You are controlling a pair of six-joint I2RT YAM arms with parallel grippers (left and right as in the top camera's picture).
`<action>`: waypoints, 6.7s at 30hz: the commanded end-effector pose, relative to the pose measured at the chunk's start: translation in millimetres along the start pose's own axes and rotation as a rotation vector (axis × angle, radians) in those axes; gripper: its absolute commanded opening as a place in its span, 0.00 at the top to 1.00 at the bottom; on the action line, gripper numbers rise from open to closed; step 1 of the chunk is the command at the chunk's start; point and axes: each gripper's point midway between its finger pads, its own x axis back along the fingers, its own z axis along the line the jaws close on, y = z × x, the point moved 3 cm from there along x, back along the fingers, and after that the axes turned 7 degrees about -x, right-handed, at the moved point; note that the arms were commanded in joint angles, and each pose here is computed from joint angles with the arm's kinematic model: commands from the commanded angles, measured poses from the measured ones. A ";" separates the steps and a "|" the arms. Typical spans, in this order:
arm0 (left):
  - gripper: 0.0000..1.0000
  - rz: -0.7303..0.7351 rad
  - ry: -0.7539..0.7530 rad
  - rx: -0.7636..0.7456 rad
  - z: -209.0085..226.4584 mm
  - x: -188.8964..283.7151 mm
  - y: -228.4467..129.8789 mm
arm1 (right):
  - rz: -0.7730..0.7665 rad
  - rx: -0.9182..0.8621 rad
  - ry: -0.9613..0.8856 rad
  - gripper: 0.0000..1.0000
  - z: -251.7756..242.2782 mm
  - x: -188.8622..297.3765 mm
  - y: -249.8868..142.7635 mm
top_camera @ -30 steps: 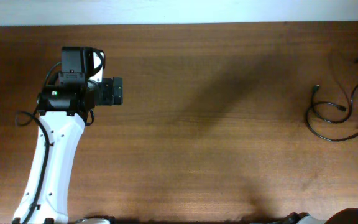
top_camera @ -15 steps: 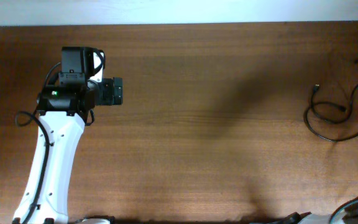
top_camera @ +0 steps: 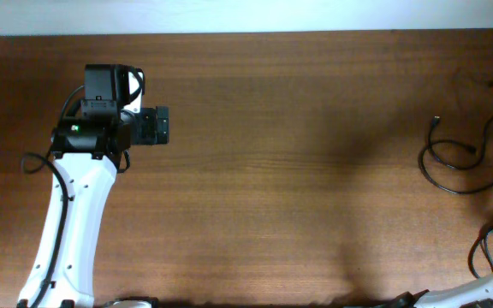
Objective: Untangle cables
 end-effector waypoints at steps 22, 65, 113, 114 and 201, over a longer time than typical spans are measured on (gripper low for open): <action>0.01 -0.003 -0.004 0.014 0.4 -0.7 1.5 | -0.151 1.689 0.469 0.02 137.7 110.5 -387.2; 0.01 -0.537 0.002 0.063 -27.3 23.8 -102.6 | -0.138 1.741 0.476 0.02 132.2 109.9 -406.6; 0.01 -0.902 0.091 0.128 -26.8 12.5 -159.9 | -0.138 1.741 0.476 0.02 132.1 110.0 -406.5; 0.01 -0.902 0.091 0.128 -26.8 12.5 -159.9 | -0.140 1.741 0.475 0.02 132.2 109.9 -406.2; 0.01 -0.902 0.091 0.128 -26.8 12.4 -160.0 | -0.923 1.432 1.400 0.02 -20.3 59.4 -347.6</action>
